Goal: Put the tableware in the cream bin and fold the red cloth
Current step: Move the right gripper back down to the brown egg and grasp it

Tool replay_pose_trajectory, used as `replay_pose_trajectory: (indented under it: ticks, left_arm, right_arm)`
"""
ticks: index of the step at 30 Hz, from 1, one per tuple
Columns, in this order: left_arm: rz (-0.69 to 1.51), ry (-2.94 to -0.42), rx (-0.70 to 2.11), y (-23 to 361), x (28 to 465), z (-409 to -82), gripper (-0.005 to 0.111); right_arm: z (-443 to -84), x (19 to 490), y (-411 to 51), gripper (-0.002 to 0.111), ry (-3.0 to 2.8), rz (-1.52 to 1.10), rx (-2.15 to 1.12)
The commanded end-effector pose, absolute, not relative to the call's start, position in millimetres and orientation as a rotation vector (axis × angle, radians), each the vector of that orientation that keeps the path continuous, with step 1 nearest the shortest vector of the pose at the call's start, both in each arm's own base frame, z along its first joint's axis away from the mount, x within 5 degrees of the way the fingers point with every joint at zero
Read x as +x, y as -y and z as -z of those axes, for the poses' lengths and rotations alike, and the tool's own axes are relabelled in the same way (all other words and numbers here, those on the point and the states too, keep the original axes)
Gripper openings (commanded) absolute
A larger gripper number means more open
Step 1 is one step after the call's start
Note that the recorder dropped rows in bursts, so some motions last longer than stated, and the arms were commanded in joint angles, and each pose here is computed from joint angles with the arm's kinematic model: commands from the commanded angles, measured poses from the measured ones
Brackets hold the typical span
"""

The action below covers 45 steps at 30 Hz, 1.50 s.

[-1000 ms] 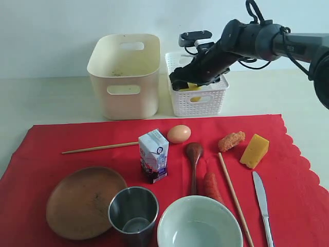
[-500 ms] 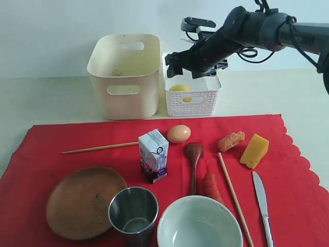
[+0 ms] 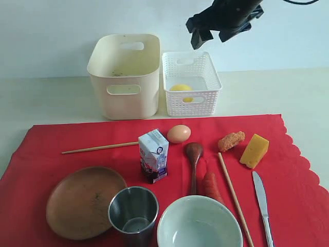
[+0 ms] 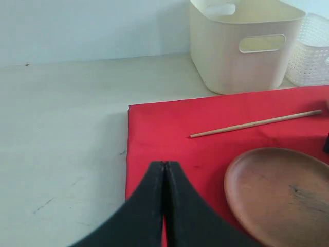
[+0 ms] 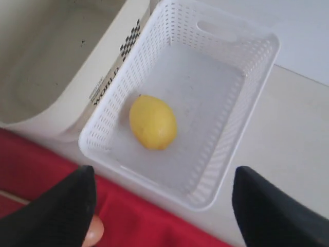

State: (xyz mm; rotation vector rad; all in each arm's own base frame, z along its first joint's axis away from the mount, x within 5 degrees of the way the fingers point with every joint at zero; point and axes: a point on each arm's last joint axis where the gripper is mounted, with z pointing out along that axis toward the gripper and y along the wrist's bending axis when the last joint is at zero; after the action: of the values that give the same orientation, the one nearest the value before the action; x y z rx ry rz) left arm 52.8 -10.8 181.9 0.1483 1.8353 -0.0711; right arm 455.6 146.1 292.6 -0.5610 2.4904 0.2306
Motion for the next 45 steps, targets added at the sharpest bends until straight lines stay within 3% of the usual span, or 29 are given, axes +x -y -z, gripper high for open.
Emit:
replay_pose_trajectory:
  ticks: [1, 19, 30, 45]
  left_arm:
    - [0.072, -1.828, 0.141, 11, 53, -182, 0.000]
    - [0.072, -1.828, 0.141, 11, 53, -182, 0.000]
    - [0.072, -1.828, 0.141, 11, 53, -182, 0.000]
    - [0.072, -1.828, 0.141, 11, 53, -182, 0.000]
  right_arm:
    - [-320, 438, -138, 0.070, -2.509, -0.187, -0.590]
    - [-353, 401, -128, 0.070, -2.560, -0.175, -0.669]
    - [-314, 385, -124, 0.070, -2.655, -0.157, -0.877]
    - [-253, 382, -153, 0.070, -2.325, -0.528, -1.478]
